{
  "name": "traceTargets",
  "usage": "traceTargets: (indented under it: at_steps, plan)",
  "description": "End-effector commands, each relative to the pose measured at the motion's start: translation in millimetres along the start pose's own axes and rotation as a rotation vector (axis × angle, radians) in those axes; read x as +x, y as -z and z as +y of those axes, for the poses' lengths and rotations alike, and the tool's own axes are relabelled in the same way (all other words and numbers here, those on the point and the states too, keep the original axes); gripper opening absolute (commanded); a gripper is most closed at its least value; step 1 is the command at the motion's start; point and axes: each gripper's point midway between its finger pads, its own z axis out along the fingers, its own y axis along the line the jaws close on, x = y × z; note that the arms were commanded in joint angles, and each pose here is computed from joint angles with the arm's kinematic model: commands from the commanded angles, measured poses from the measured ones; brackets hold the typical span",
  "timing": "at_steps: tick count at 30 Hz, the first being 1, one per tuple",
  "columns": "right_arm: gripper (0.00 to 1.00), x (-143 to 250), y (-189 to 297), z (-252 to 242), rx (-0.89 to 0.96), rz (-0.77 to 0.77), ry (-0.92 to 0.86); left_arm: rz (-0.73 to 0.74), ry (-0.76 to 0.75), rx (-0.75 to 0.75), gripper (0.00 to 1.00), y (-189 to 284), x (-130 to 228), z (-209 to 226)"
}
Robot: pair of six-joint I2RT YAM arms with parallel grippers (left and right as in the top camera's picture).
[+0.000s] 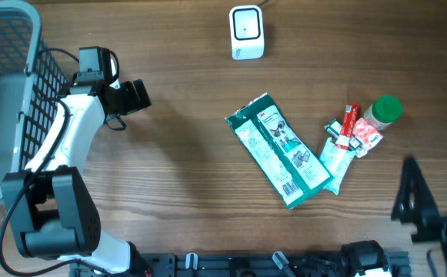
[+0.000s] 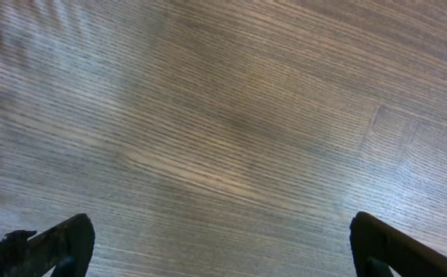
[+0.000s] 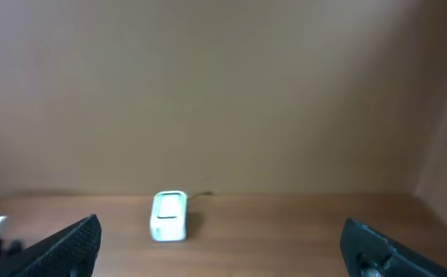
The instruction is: Scan the item barcode
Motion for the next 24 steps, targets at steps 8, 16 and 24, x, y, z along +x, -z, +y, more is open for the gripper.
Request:
traceTargets:
  at_steps: [8, 16, 24]
  plan:
    - [1.0, 74, -5, -13, 0.072, -0.132, 0.006, 0.006, -0.005, 0.0, 1.0, -2, 0, 2]
    - [1.0, 71, -41, 4, -0.055, -0.466, 0.037, 0.006, -0.005, 0.0, 1.0, -2, 0, 2]
    - [1.0, 146, -83, 0, -0.082, -0.388, -0.044, 0.006, -0.005, 0.0, 1.0, -2, 0, 2]
